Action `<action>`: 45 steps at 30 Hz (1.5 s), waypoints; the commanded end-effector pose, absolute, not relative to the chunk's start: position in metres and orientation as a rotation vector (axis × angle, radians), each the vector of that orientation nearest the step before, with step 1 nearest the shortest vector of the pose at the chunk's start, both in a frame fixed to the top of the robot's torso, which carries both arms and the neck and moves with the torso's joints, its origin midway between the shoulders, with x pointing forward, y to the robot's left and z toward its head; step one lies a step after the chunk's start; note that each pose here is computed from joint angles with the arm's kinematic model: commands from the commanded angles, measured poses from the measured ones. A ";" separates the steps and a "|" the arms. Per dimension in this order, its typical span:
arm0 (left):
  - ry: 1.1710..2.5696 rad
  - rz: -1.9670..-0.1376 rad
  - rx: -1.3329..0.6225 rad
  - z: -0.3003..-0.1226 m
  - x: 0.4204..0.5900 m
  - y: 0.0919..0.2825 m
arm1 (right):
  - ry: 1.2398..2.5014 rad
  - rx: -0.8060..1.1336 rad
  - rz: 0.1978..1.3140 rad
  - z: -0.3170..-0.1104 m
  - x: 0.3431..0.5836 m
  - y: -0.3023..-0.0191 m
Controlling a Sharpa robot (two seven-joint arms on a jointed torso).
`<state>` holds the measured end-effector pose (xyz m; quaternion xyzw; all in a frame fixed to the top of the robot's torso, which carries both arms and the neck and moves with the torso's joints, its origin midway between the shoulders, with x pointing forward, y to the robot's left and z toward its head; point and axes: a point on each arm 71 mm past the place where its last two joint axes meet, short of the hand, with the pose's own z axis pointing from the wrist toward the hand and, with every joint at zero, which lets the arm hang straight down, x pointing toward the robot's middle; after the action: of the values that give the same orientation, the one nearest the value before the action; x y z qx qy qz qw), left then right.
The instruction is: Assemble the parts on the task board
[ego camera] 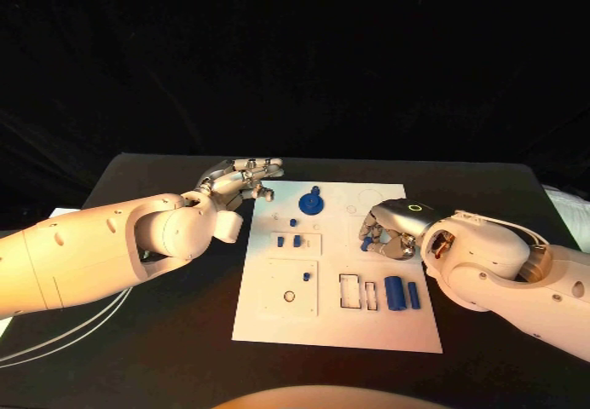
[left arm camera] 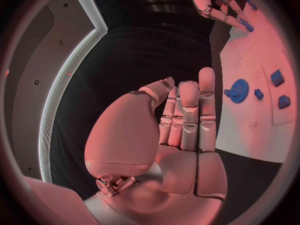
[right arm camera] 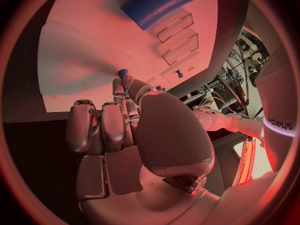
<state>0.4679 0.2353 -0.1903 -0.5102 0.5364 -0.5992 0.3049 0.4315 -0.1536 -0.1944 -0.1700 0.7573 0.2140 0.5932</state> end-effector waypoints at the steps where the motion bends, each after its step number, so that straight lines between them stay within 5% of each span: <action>1: 1.428 -1.615 -1.346 -0.190 0.468 0.233 | 1.696 -0.379 0.520 -0.186 0.428 -0.151; 13: 1.433 -1.615 -1.348 -0.190 0.468 0.233 | 1.675 -0.332 0.652 -0.161 0.404 -0.140; 21: 1.438 -1.620 -1.348 -0.191 0.469 0.231 | 1.677 -0.364 0.792 -0.158 0.386 -0.106; 34: 1.443 -1.625 -1.348 -0.191 0.468 0.229 | 1.764 -0.429 0.939 -0.189 0.366 -0.057; 45: 1.445 -1.627 -1.348 -0.191 0.469 0.228 | 1.829 -0.464 0.960 -0.212 0.360 -0.044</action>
<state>0.4689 0.2303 -0.1916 -0.5083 0.5412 -0.6013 0.2952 0.3613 -0.0450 -0.2095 -0.1758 0.7492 0.3942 0.5023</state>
